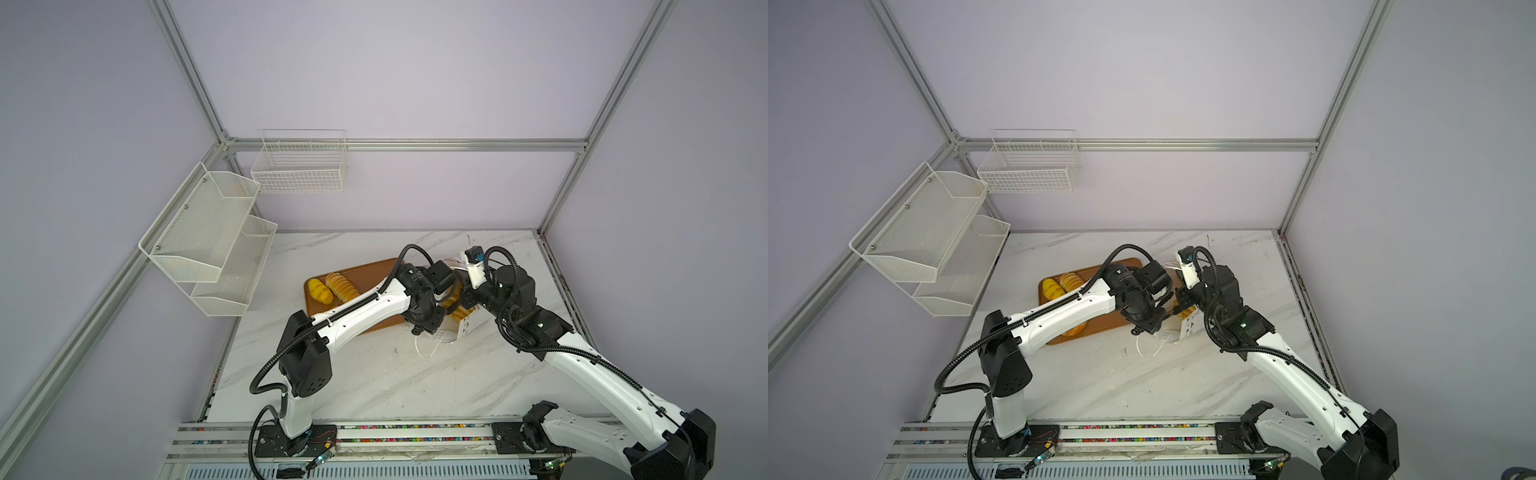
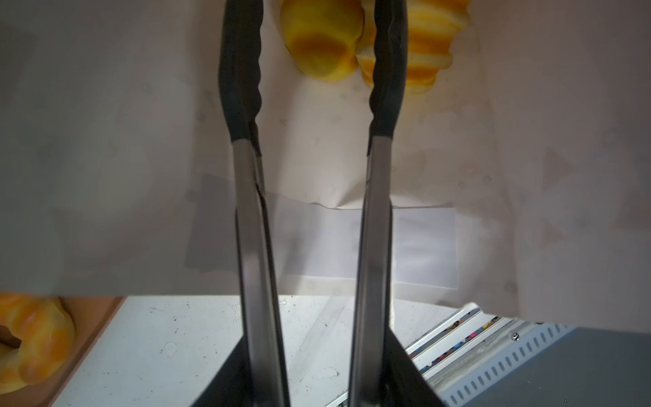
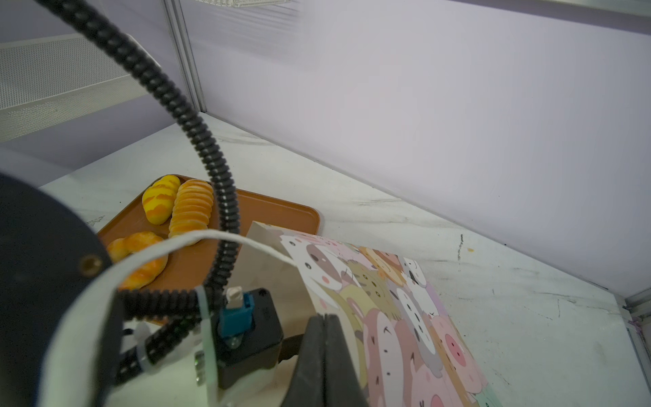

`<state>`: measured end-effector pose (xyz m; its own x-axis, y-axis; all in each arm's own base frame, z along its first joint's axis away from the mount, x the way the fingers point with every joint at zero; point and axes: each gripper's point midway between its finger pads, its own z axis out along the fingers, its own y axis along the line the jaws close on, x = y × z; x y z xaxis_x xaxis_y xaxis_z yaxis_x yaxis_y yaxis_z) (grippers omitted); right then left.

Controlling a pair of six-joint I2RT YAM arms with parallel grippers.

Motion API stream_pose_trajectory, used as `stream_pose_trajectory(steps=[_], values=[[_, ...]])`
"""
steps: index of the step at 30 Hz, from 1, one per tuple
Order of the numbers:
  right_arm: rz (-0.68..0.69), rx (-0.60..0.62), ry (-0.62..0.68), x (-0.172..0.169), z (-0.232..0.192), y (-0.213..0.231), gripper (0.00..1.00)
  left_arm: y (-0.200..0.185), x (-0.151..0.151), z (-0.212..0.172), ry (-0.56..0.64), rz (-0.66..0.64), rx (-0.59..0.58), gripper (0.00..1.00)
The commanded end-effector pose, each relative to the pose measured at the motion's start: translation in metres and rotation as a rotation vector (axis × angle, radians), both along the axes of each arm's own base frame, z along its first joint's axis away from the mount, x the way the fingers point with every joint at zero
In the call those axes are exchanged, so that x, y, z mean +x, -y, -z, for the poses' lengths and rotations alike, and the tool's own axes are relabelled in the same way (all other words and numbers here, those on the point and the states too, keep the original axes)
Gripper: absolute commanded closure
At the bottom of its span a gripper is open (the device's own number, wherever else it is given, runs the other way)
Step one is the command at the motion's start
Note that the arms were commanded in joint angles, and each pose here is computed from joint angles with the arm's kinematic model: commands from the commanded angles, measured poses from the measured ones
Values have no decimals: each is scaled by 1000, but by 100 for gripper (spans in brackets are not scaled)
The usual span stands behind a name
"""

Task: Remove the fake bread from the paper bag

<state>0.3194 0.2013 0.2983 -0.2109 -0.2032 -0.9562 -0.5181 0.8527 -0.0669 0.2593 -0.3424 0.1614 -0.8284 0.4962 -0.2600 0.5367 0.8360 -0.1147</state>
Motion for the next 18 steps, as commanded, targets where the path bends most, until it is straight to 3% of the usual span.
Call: stream_pose_trajectory(steps=[1, 9, 18], values=[[-9, 40, 31, 1, -10, -4, 100, 15, 21, -31, 95, -4, -69, 55], [-8, 39, 29, 2, -10, -4, 100, 17, 25, -12, 83, 13, -20, 55], [-2, 33, 28, 0, -5, -2, 100, 5, 20, -14, 74, 29, 28, 56]])
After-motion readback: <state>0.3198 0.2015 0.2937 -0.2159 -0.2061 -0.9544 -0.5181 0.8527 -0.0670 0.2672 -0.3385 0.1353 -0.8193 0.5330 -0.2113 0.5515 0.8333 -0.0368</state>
